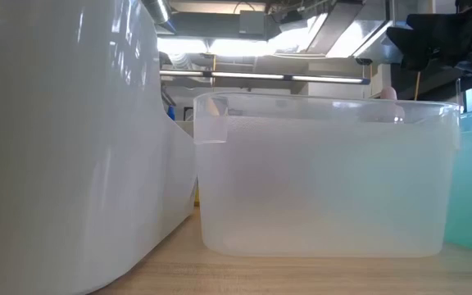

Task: Pick & Place Kitchen Items
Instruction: Put the yellow food coloring bottle into the gray bin

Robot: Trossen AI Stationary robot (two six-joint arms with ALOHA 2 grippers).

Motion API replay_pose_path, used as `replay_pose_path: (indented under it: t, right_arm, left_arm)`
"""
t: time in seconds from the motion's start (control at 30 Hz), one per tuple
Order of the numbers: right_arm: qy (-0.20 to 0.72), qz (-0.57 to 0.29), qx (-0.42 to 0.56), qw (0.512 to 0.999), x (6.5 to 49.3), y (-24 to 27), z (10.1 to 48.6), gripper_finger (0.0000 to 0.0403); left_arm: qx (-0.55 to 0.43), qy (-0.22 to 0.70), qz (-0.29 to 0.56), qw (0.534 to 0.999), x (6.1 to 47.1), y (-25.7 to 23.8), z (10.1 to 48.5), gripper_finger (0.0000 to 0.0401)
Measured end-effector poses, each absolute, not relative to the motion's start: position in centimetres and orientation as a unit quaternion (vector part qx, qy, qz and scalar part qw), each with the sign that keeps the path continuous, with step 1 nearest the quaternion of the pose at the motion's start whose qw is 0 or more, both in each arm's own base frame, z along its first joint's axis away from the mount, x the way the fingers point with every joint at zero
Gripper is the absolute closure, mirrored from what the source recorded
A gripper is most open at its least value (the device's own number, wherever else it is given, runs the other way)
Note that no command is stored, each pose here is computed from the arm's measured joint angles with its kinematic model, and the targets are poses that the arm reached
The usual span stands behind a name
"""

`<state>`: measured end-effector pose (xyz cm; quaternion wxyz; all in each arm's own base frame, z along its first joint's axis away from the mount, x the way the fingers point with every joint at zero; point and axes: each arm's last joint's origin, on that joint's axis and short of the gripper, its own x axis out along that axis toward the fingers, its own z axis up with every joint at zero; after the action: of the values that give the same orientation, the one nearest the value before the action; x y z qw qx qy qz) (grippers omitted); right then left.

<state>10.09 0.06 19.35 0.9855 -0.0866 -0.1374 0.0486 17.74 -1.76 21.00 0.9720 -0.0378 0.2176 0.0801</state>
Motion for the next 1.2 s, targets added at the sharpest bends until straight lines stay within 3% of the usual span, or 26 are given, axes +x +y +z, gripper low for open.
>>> replay_pose_path:
  t: [0.33,0.77,1.2]
  right_arm:
    - [-0.151,0.042,-0.097,0.983,10.0,0.0,19.6,0.0181]
    - [-0.171,0.033,-0.082,0.981,9.9,0.0,20.0,0.0181]
    - [-0.173,0.007,-0.069,0.982,9.9,-0.2,20.1,0.0181]
  left_arm:
    - [-0.050,0.232,0.071,0.969,17.7,-1.8,21.1,0.0219]
    - [-0.071,0.248,0.068,0.964,18.0,-1.9,25.7,0.0219]
    - [-0.055,0.240,0.089,0.965,18.0,-1.8,25.8,0.0219]
